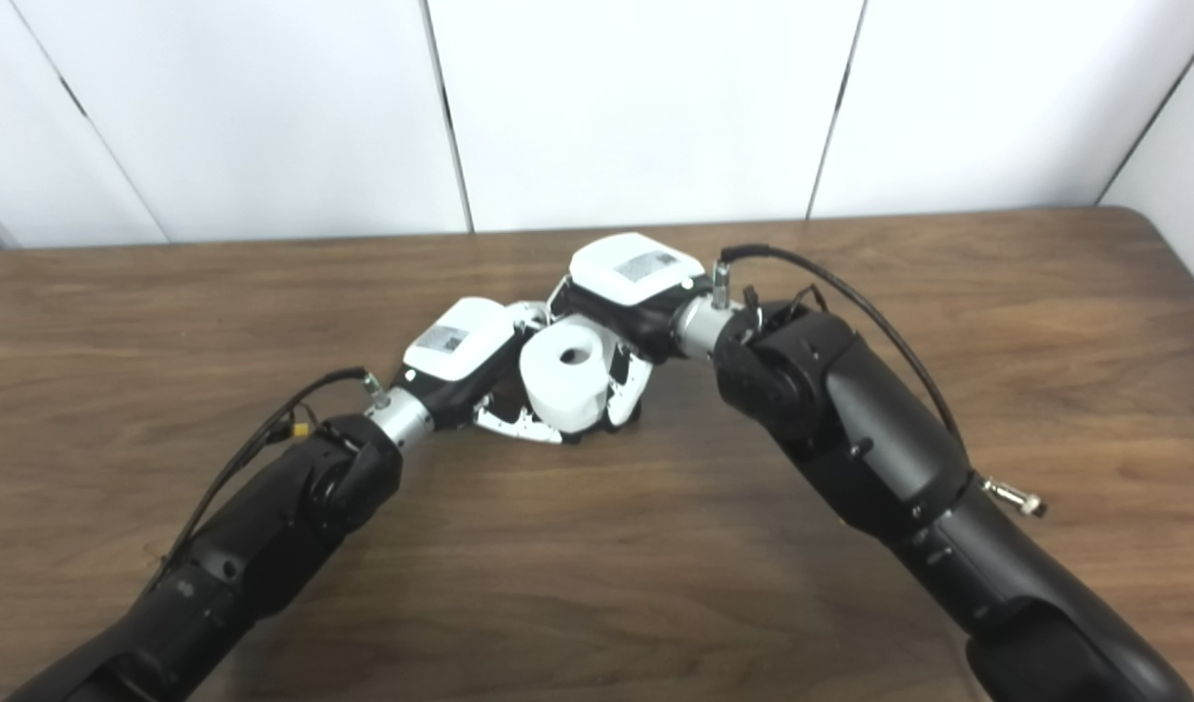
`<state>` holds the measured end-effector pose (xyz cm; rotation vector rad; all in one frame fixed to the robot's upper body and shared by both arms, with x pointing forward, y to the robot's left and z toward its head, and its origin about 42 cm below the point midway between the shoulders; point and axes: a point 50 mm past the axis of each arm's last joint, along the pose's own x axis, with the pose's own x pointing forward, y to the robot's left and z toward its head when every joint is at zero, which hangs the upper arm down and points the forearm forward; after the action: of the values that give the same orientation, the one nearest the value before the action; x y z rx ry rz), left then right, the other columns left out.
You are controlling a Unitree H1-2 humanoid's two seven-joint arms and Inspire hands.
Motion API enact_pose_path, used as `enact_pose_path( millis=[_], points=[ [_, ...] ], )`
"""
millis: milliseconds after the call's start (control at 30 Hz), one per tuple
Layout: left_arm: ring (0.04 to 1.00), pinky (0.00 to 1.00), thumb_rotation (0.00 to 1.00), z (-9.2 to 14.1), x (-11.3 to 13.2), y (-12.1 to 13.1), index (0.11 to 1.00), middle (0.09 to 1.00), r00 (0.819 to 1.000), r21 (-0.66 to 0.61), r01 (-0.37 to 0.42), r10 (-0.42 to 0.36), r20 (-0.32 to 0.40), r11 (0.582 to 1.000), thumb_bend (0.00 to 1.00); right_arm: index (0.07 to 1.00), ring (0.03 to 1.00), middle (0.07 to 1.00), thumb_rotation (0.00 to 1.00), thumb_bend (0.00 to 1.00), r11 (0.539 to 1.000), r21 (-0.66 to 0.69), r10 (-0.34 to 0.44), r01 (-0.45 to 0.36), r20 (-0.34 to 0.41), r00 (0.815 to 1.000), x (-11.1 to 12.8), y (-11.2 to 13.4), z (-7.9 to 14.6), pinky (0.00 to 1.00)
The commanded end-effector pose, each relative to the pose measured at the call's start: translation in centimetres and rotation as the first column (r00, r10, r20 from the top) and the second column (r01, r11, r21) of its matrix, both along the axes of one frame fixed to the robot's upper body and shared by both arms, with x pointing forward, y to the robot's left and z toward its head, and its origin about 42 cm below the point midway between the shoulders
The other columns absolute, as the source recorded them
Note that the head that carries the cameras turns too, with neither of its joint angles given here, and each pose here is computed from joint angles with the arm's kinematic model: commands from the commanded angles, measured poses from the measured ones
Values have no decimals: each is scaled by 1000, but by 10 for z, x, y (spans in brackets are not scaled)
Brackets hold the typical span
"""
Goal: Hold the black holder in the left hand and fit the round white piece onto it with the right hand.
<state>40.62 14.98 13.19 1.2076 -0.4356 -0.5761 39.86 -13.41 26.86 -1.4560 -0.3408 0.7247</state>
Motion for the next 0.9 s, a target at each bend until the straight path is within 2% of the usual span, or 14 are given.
enact_pose_path(
  millis=[0, 267, 533, 633, 700, 800, 867],
  points=[
    [876, 683, 75, -41, -15, 15, 478, 838, 985, 145, -14, 39, -170, 989, 524, 484, 750, 713, 143, 518, 999, -5, 46, -46, -10, 999, -5, 7, 7, 743],
    [874, 677, 75, -41, -16, 14, 479, 843, 985, 155, -12, 39, -171, 988, 524, 483, 747, 712, 144, 517, 998, 10, 59, -59, -7, 998, -5, 8, 6, 739],
    [872, 675, 75, -41, -16, 15, 479, 844, 985, 155, -7, 33, -168, 988, 524, 487, 752, 712, 145, 517, 998, 56, 37, -36, -3, 999, -3, 7, 4, 744],
    [871, 682, 75, -41, -16, 16, 478, 842, 985, 150, -6, 32, -168, 989, 524, 495, 736, 719, 146, 517, 996, 85, 24, -24, 0, 1000, -3, 7, 6, 713],
    [867, 678, 75, -41, -16, 16, 478, 841, 986, 152, -3, 28, -164, 988, 524, 733, 741, 753, 183, 713, 996, 93, 14, -15, 3, 1000, -4, 6, 7, 696],
    [868, 678, 76, -40, -16, 16, 479, 844, 986, 162, 0, 27, -165, 987, 524, 857, 750, 781, 197, 786, 993, 117, 3, -5, 17, 1000, -4, 5, 8, 692],
    [866, 683, 76, -40, -16, 16, 479, 844, 986, 165, 0, 28, -167, 986, 524, 886, 756, 791, 199, 802, 992, 127, -9, 6, 21, 1000, -4, 5, 9, 697]
  ],
)
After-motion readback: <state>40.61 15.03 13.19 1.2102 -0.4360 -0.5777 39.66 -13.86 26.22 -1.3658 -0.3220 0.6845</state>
